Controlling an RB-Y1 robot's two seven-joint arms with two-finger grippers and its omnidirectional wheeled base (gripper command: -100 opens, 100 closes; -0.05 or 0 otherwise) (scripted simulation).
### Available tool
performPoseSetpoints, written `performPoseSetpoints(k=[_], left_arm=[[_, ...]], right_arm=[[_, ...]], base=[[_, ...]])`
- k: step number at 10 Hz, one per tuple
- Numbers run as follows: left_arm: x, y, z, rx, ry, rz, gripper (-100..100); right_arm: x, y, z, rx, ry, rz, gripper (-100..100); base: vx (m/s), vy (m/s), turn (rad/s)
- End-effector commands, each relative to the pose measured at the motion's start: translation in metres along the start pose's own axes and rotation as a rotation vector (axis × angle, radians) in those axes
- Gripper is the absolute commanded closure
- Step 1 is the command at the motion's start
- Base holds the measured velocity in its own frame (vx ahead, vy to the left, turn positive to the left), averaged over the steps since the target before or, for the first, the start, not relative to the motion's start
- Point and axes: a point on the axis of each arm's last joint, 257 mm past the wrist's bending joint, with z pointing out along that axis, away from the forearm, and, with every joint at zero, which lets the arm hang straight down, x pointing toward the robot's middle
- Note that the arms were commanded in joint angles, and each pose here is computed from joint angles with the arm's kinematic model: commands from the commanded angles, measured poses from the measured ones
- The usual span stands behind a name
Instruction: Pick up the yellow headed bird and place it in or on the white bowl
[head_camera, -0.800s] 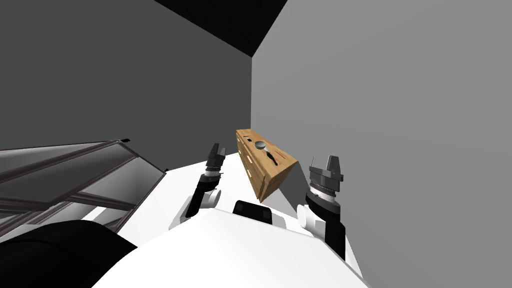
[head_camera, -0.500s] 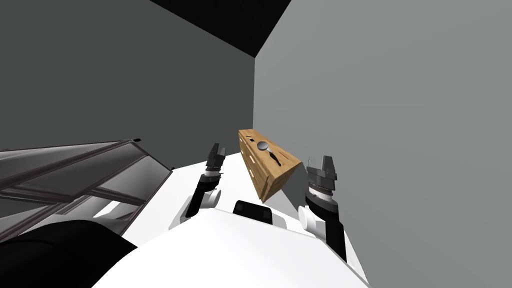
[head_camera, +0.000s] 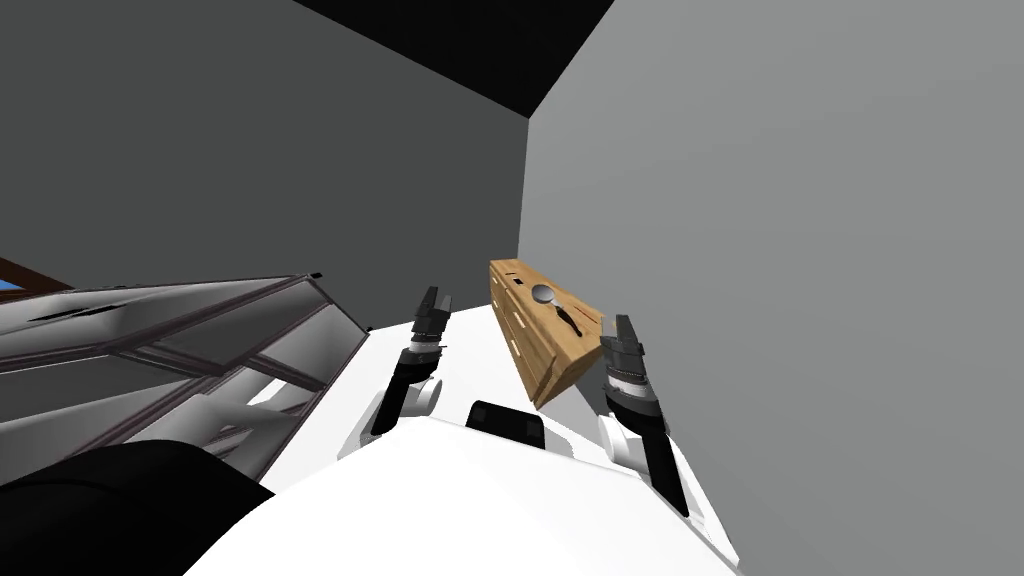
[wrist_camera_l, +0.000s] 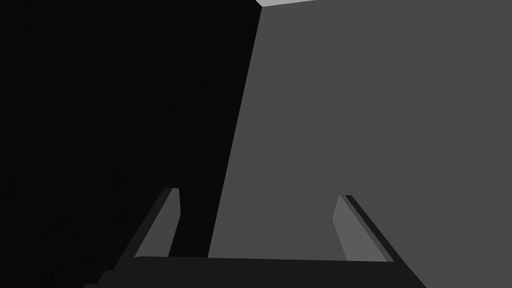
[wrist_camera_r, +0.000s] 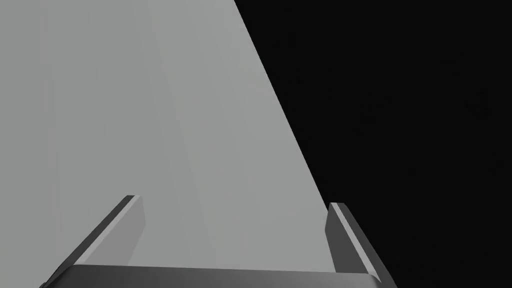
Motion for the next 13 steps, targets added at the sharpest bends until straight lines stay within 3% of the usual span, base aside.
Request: performPoseSetpoints(k=[1,6,13], left_arm=[[0.0,0.0,0.0,0.0,0.0,0.0,0],[0.0,0.0,0.0,0.0,0.0,0.0,0],[0.0,0.0,0.0,0.0,0.0,0.0,0]], right_arm=[[0.005,-0.005,-0.003,0.005,0.041,-0.017,-100],[0.029,-0.044,-0.021,0.054,0.199,-0.09,-100],[0.043,-0.092,-0.052,0.113,0.398,-0.201,-100]], base=[[-0.016,0.144,0.042],[-0.008,0.126,0.109],[0.01,0.126,0.109]])
